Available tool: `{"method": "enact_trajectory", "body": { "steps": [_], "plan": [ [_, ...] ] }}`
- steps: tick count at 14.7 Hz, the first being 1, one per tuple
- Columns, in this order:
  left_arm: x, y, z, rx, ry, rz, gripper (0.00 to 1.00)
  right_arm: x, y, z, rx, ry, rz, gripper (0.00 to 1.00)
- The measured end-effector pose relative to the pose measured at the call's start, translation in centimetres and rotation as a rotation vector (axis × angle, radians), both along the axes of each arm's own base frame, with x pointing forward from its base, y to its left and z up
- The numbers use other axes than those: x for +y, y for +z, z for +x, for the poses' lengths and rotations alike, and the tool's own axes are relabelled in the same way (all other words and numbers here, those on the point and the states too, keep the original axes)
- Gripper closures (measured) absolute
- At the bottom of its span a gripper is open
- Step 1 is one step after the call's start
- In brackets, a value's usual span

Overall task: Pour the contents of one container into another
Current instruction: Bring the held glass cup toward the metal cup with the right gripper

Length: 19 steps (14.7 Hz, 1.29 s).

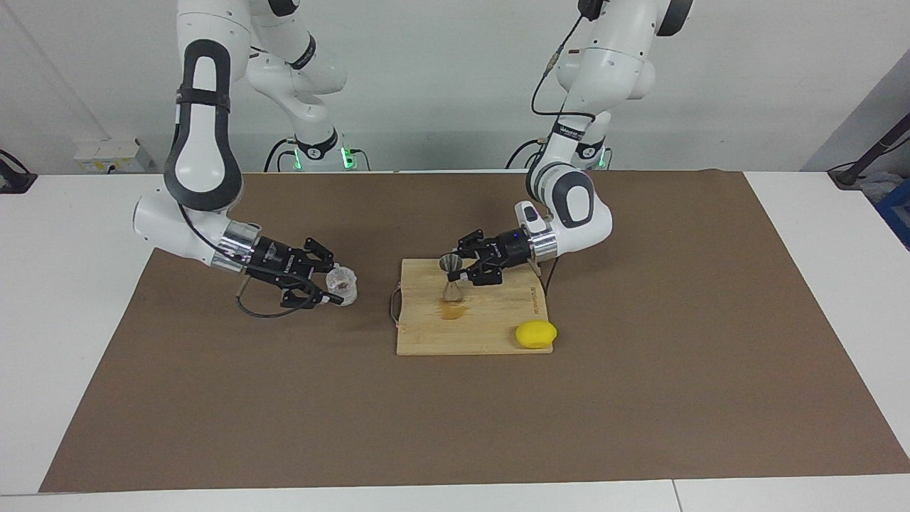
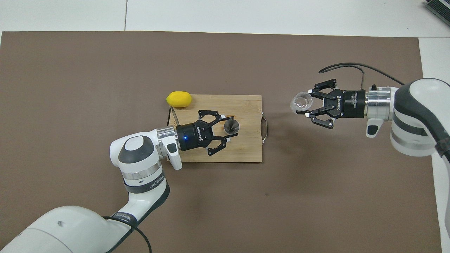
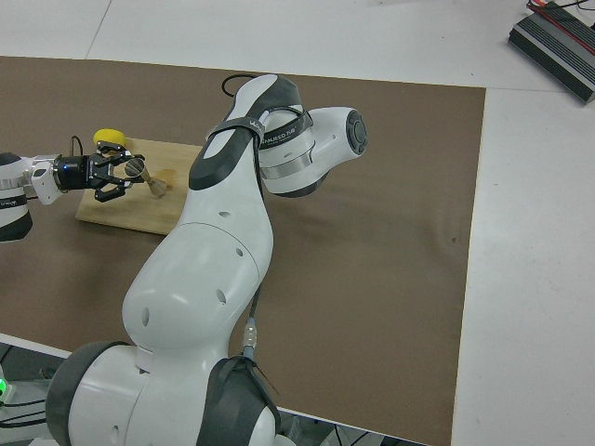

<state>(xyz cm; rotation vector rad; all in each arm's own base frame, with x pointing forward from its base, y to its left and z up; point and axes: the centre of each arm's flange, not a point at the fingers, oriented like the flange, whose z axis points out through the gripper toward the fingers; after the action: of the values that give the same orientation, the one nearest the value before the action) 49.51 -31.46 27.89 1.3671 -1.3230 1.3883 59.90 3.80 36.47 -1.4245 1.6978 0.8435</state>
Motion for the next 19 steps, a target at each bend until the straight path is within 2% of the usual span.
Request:
{"method": "enact_trajectory", "body": {
  "steps": [5,14,16,17,19],
  "plan": [
    [0.0,-0.1,0.2,-0.005,0.013,0.015,0.50,3.2,0.0,-0.3,-0.001,0.052,-0.002,0.49],
    [0.1,-1.1,0.1,0.005,0.014,0.021,0.50,6.9,0.0,-0.2,-0.022,0.052,-0.077,0.49],
    [0.3,-1.2,0.2,0.004,0.017,0.024,0.46,7.8,0.0,-0.2,-0.019,0.049,-0.085,0.49],
    [0.3,-1.4,0.2,0.006,0.018,0.026,0.39,8.3,0.0,-0.2,-0.019,0.047,-0.091,0.49],
    [0.4,-1.7,0.2,0.010,0.019,0.028,0.16,9.2,0.1,-0.3,-0.021,0.048,-0.098,0.49]
  ]
}}
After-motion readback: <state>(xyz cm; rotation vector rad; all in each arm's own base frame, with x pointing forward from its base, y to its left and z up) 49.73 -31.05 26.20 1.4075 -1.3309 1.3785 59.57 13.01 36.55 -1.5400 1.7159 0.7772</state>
